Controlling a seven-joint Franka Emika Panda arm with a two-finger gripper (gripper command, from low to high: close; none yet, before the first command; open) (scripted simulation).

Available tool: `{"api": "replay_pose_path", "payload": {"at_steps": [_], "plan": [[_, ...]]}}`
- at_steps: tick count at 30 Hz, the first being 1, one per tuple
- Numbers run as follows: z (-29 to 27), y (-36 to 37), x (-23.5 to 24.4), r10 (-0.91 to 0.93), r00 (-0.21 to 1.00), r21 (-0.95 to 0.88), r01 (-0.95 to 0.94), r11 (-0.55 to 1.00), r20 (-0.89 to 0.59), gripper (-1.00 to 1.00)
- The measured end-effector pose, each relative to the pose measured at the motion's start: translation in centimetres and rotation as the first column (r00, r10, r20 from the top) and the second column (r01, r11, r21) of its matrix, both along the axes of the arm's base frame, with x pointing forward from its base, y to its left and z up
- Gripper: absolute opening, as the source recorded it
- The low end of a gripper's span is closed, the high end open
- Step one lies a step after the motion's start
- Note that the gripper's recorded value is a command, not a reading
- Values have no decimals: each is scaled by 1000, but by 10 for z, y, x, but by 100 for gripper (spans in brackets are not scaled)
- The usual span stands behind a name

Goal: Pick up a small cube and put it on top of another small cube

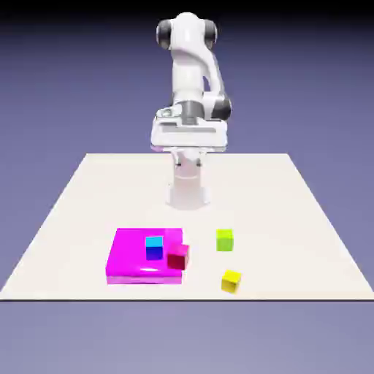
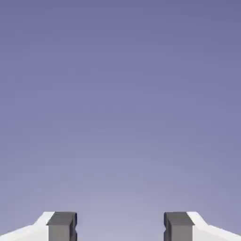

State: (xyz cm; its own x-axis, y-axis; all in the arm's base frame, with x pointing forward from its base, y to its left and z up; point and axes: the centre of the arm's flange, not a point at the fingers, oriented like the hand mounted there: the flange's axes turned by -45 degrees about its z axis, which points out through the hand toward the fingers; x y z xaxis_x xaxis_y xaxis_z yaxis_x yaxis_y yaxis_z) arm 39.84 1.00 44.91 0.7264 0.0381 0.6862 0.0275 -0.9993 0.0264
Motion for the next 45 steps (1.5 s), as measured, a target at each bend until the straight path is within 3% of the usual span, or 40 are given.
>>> {"api": "replay_pose_path", "payload": {"at_steps": [9,20,26,28,32,33,35,40,45], "plan": [[-86,39,57,-135,948,20,147,989,-288,0],[-204,90,94,-290,770,12,360,933,-569,0],[-258,121,102,-354,642,1,484,875,-680,0],[-259,122,102,-356,639,1,487,874,-682,0],[-317,122,104,-355,639,2,488,873,-682,0],[-329,122,103,-356,639,1,487,874,-682,-100],[-329,122,103,-355,639,1,487,874,-682,-100],[-261,123,100,-353,633,-11,478,878,-689,-100],[-243,66,75,-481,475,-128,600,790,-737,-100]]}}
